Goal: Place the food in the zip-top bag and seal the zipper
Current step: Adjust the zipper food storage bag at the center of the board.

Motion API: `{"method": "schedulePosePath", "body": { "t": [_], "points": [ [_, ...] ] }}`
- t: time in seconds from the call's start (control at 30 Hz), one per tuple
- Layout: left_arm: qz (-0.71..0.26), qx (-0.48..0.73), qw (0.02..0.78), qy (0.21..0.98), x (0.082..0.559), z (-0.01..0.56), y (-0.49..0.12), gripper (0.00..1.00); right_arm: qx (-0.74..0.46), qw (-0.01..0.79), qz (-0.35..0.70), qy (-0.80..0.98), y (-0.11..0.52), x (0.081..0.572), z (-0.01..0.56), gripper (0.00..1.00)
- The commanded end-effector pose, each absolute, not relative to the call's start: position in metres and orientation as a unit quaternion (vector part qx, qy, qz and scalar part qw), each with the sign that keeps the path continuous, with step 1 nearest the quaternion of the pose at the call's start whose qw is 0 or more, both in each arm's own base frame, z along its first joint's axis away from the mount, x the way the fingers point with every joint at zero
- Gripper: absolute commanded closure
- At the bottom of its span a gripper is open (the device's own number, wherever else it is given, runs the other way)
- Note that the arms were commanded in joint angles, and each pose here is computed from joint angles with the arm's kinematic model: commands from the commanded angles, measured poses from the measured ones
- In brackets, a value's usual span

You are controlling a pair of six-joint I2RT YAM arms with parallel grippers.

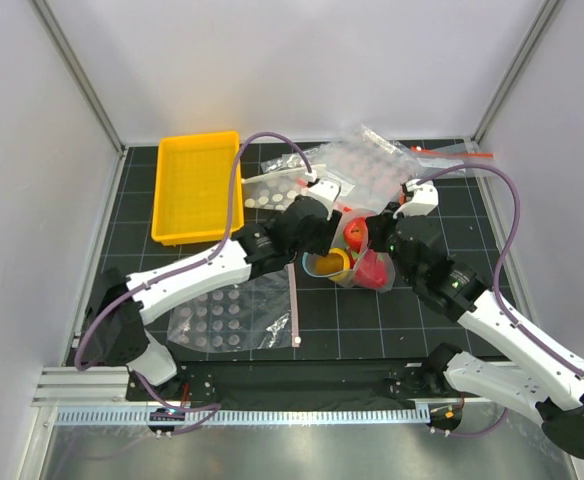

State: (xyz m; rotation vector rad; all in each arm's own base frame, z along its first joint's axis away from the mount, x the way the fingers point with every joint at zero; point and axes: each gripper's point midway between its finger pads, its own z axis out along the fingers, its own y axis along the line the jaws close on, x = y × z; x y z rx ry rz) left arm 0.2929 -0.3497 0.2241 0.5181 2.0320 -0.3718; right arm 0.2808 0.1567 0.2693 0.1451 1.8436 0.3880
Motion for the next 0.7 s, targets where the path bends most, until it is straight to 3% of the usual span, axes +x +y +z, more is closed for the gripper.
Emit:
{"method": "schedulePosePath", "body": {
  "t": [0.0, 0.1, 0.13, 0.17, 0.2, 0.5, 0.6, 0.67],
  "points": [
    [-0.134, 0.210, 0.467, 0.849, 0.302, 0.215, -0.341, 0.48, 0.079, 0.616, 0.195, 0.759, 0.160, 0.285, 0.297, 0.99],
    [-0.153, 0.206, 0.457, 0.852, 0.302, 0.214, -0.342, 0.71, 0.061, 0.610, 0.200, 0.764, 0.167, 0.285, 0.295, 0.99],
    [-0.157, 0.205, 0.457, 0.851, 0.303, 0.216, -0.341, 0.86, 0.051, 0.610, 0.211, 0.762, 0.172, 0.285, 0.297, 0.99],
    [-0.163, 0.204, 0.456, 0.851, 0.302, 0.218, -0.340, 0.95, 0.039, 0.607, 0.215, 0.764, 0.176, 0.284, 0.297, 0.99],
    [-0.165, 0.202, 0.457, 0.850, 0.302, 0.219, -0.339, 1.00, 0.021, 0.598, 0.229, 0.767, 0.186, 0.283, 0.295, 0.99],
    [-0.209, 0.172, 0.504, 0.820, 0.295, 0.269, -0.314, 1.00, -0.093, 0.564, 0.319, 0.756, 0.256, 0.254, 0.304, 0.98],
    [-0.220, 0.170, 0.512, 0.813, 0.291, 0.278, -0.311, 1.00, -0.149, 0.553, 0.336, 0.748, 0.285, 0.235, 0.307, 0.83],
    [-0.222, 0.169, 0.514, 0.811, 0.290, 0.280, -0.309, 1.00, -0.171, 0.554, 0.334, 0.743, 0.291, 0.229, 0.308, 0.64]
  ]
}}
